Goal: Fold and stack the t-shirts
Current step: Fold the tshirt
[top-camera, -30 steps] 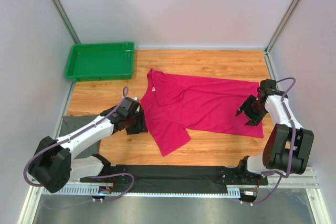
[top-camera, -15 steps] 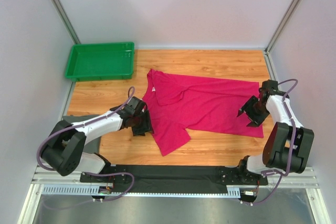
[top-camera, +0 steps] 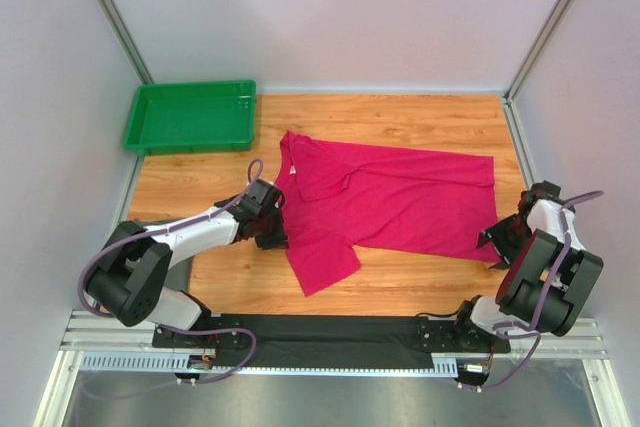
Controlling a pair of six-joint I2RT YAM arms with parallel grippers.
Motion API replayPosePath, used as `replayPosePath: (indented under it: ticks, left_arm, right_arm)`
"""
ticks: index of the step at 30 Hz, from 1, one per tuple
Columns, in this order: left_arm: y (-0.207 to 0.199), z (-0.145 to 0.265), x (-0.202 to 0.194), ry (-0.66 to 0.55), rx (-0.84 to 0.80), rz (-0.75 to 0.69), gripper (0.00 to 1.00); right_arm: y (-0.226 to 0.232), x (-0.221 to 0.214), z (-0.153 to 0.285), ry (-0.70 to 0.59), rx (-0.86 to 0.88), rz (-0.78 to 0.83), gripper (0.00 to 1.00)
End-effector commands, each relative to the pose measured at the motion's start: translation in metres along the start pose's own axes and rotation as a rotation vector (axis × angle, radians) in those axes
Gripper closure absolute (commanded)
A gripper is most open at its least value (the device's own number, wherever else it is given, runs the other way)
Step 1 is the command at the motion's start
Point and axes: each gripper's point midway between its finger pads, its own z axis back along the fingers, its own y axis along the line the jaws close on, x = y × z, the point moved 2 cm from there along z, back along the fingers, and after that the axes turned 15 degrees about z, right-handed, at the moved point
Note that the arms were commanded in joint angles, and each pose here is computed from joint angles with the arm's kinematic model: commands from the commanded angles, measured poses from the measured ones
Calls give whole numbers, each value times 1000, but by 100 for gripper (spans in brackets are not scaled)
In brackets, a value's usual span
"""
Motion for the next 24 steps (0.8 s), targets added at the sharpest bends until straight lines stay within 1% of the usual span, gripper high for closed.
replayPosePath:
  ticks: [1, 4, 6, 9, 12, 19, 24]
  left_arm:
    - [-9, 11, 9, -62, -49, -54, 100]
    - [-8, 14, 6, -59, -65, -63, 100]
    - [-7, 15, 5, -57, -71, -69, 100]
    - [-7, 14, 3, -44, -72, -70, 100]
    - [-9, 14, 0, -18, -83, -72, 100]
    - [-7, 23, -3, -5, -71, -69, 100]
    - [-7, 27, -6, -1, -77, -45, 100]
  right_arm:
    - [-12, 10, 3, -43, -17, -52, 43]
    - [-23, 9, -4, -20, -28, -106, 48]
    - [-27, 12, -7, -33, -25, -129, 52]
    - [-31, 11, -10, -30, -42, -143, 53]
    - [-40, 14, -8, -71, -103, -156, 54]
    - [-45, 28, 2, -192, -121, -160, 49]
    - [-38, 35, -3, -194, -86, -166, 49]
